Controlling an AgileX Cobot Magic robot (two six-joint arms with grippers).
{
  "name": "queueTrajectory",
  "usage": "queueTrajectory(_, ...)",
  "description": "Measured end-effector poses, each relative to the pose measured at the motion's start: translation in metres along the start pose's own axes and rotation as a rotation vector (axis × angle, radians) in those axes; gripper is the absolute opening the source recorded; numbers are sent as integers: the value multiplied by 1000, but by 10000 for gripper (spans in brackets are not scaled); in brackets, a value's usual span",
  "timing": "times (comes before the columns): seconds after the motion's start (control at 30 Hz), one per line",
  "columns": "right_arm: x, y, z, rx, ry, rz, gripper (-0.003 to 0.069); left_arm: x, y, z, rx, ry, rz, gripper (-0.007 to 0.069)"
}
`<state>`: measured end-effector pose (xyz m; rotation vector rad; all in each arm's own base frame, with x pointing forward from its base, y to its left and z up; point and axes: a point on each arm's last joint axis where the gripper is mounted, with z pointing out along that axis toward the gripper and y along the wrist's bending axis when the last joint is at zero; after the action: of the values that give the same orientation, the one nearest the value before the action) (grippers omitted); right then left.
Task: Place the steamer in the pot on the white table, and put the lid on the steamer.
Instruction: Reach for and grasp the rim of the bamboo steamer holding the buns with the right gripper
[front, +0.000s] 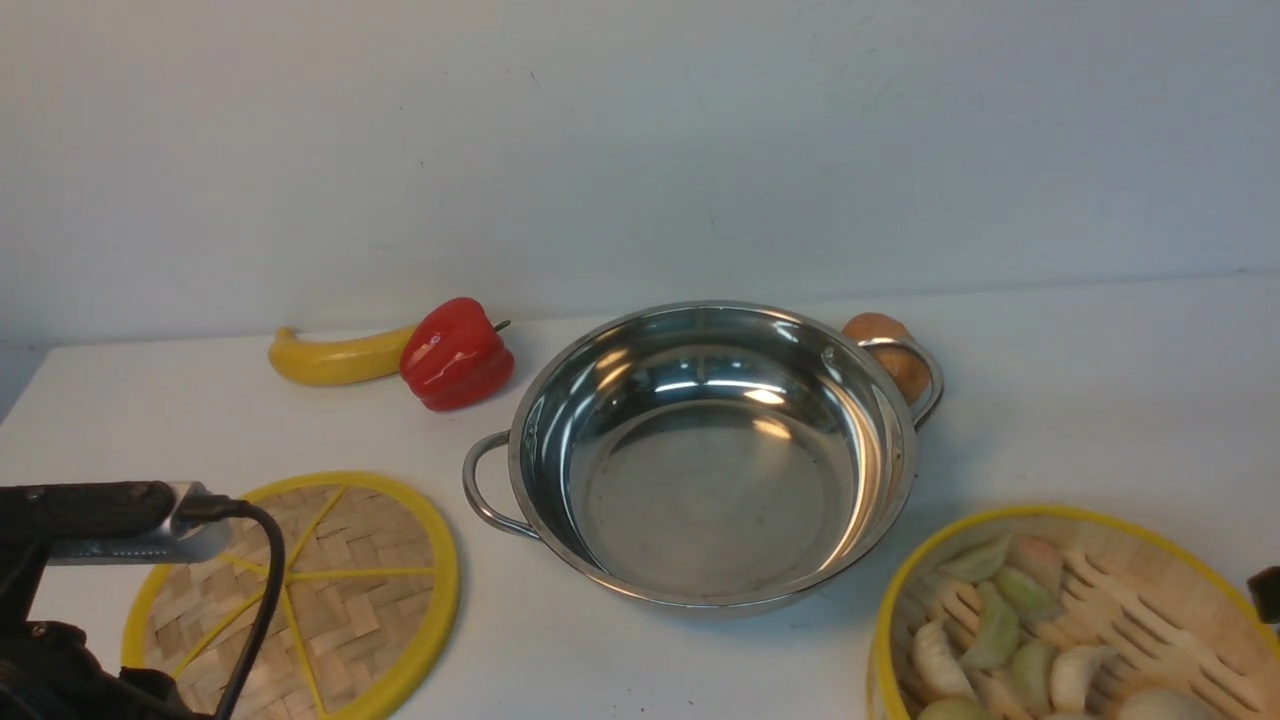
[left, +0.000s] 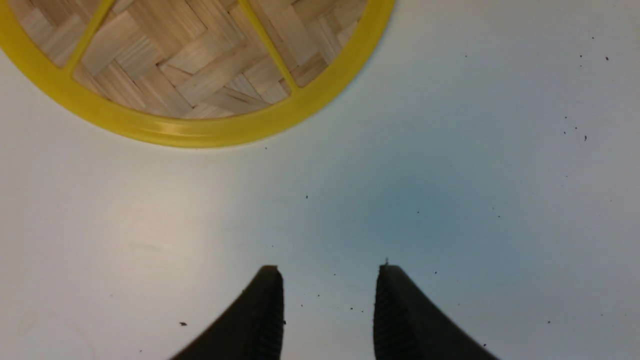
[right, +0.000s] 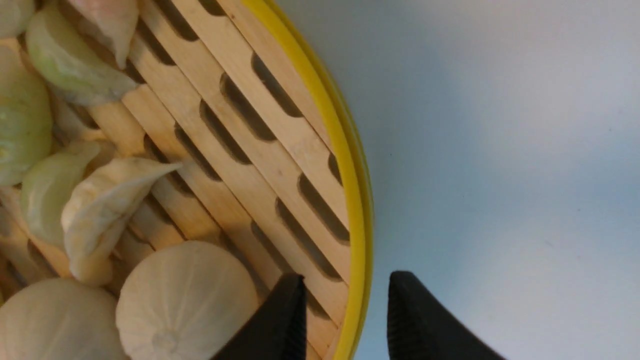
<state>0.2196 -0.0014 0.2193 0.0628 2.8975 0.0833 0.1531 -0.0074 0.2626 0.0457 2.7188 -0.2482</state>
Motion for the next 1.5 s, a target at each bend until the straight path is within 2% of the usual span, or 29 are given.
queueTrajectory(0.47,-12,-3,39,8,69,3,244,2,0,0,5,23,0,249)
queueTrajectory(1.3,-16,-5,67,15,116,4,244,2,0,0,5,23,0,249)
queueTrajectory(1.5,-17,-5,67,16,114,4,197,2,0,0,5,23,0,249)
